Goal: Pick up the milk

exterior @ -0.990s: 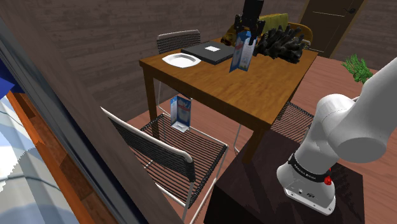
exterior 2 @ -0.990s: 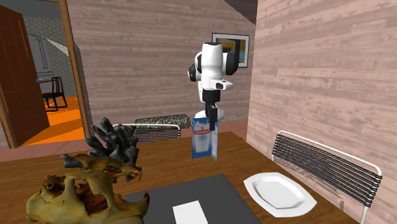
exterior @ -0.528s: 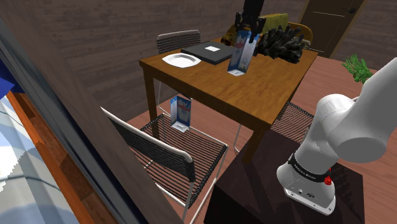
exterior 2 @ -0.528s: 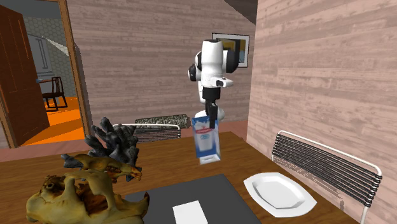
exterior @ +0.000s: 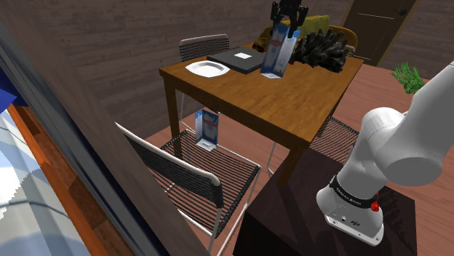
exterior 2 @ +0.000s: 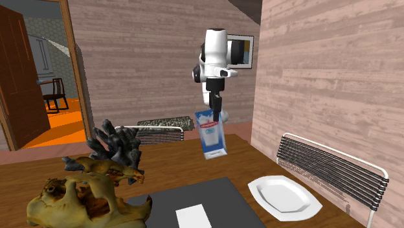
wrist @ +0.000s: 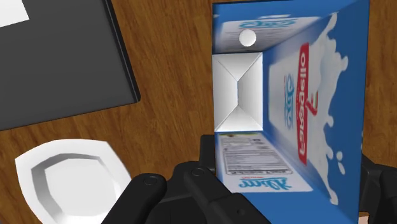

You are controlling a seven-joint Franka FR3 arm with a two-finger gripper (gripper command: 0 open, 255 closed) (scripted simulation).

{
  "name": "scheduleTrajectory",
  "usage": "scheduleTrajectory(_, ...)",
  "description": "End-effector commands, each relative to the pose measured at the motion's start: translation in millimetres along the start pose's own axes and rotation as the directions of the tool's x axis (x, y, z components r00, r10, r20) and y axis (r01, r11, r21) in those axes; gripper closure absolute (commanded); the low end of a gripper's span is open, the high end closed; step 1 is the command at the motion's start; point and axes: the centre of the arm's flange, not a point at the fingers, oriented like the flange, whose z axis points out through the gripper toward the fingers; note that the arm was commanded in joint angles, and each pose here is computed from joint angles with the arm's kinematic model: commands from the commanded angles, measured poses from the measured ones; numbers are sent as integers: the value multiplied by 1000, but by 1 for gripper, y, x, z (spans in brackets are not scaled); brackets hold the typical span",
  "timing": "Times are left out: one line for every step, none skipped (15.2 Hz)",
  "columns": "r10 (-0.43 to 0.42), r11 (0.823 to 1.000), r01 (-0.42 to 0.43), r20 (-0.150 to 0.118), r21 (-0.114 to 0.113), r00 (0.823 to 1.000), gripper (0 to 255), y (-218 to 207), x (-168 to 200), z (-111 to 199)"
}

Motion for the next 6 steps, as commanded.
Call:
scheduleTrajectory(0,1000,0,0,-1,1000,255,0,-1,-11)
scheduleTrajectory(0,1000,0,0,-1,1000,255,0,-1,-16)
scheduleTrajectory(0,1000,0,0,-1,1000,255,0,-1,-22)
scheduleTrajectory(0,1000,0,0,-1,1000,255,0,-1,-27)
scheduleTrajectory(0,1000,0,0,-1,1000,255,0,-1,-28)
scheduleTrajectory(0,1000,0,0,-1,1000,255,0,-1,-28)
